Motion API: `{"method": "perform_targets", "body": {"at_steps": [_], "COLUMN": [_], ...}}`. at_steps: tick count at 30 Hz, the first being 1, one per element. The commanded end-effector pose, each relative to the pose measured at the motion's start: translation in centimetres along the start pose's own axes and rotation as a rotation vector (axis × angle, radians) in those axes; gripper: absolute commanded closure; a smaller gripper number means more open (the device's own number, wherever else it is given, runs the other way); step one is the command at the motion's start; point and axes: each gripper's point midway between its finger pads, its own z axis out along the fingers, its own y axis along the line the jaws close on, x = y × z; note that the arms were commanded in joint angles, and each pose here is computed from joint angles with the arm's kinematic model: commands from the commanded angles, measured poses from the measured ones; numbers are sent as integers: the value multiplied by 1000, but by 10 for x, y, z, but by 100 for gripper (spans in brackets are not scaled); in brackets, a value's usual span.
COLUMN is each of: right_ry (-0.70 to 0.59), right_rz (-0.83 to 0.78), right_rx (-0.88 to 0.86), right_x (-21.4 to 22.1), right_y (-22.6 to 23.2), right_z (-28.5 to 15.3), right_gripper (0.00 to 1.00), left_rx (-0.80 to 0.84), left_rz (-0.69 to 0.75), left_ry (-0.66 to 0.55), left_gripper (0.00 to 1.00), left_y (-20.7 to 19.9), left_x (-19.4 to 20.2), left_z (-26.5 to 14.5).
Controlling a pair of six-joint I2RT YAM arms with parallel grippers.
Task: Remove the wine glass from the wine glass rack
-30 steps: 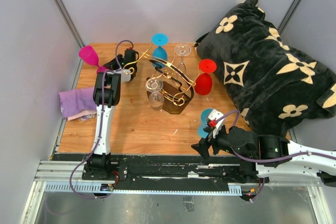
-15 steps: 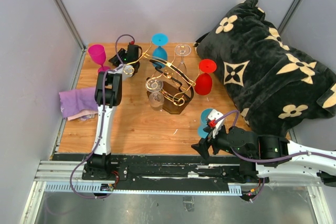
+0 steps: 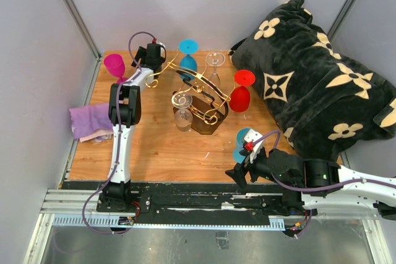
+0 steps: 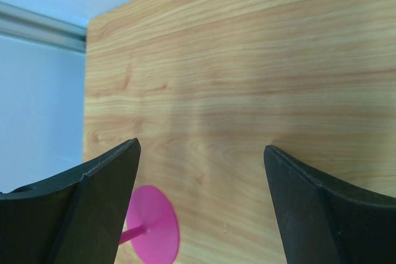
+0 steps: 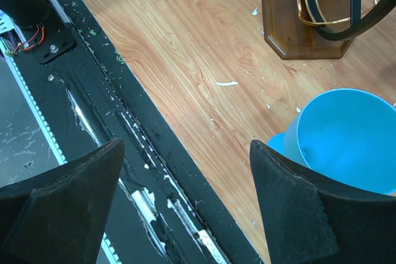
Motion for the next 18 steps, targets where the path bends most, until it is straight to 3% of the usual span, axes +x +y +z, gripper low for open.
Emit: {"method": "perform_targets", "body": {"at_steps": [1, 8, 18], "right_ry": [-19, -21, -2], "right_rz": [-1, 3, 16], "right_rx": [22, 21, 17], "right_x": [-4, -6, -13], "right_y": [-5, -4, 2], "right_z": [3, 3, 7], "right_gripper": [17, 17, 18], "left_rx": [234, 357, 332], "left_rz": [-44, -246, -608], "left_ry": [37, -66, -292], "left_gripper": [12, 12, 9], "left_y": [-43, -24, 95], "left_x": [12, -37, -134], "left_z": [-7, -29, -71]}}
